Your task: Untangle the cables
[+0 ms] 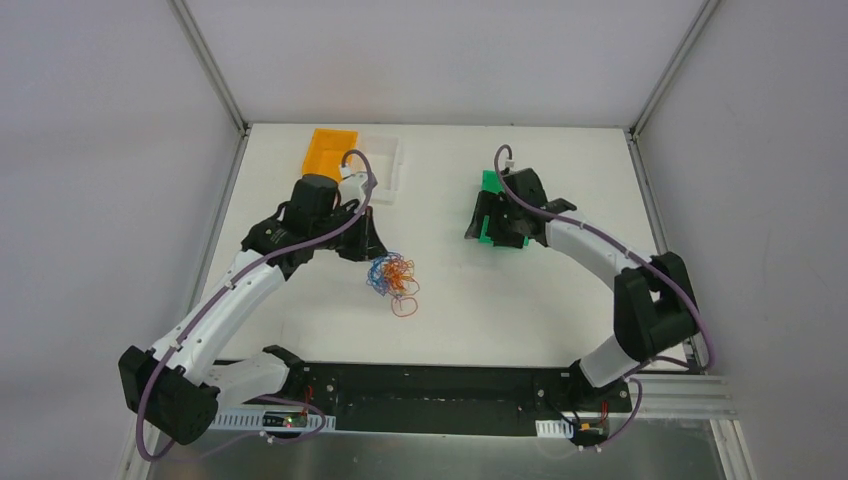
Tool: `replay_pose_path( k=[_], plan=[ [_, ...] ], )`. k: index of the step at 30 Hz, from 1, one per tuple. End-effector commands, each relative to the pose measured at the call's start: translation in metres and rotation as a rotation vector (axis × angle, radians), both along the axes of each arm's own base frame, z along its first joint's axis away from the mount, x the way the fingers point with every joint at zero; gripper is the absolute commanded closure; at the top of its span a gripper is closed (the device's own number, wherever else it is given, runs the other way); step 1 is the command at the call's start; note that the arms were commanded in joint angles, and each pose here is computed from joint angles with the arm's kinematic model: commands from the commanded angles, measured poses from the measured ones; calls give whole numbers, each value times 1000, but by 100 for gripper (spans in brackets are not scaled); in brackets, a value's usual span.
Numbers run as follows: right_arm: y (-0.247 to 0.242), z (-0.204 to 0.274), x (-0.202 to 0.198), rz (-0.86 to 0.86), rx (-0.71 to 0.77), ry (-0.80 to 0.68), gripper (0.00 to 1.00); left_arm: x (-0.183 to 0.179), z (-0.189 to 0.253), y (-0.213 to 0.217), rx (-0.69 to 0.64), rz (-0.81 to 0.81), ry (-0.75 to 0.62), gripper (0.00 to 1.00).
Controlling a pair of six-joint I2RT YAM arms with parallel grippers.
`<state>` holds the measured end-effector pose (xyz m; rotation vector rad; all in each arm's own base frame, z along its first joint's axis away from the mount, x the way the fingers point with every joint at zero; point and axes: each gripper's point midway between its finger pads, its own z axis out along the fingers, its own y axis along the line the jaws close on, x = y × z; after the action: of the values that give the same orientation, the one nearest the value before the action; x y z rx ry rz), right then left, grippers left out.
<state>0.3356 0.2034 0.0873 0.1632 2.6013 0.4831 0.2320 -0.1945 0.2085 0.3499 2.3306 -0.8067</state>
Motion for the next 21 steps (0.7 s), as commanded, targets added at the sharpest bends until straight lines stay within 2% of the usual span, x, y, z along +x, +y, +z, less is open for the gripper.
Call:
replay_pose_path(
  k=[1,5,8,15,21],
  plan=[
    [46,49,-50,322,251,-141,23,9,28,-25,-90,-52,-47,100],
    [76,64,-112,599,419,-222,22,14,38,-35,-126,-74,-58,100],
    [88,70,-136,671,490,-299,22,14,47,-41,-151,-96,-62,100],
    [98,65,-136,668,469,-387,24,7,62,-49,-207,-137,-52,100],
    [108,73,-122,651,447,-493,32,-7,84,-52,-267,-171,-63,100]
  ],
)
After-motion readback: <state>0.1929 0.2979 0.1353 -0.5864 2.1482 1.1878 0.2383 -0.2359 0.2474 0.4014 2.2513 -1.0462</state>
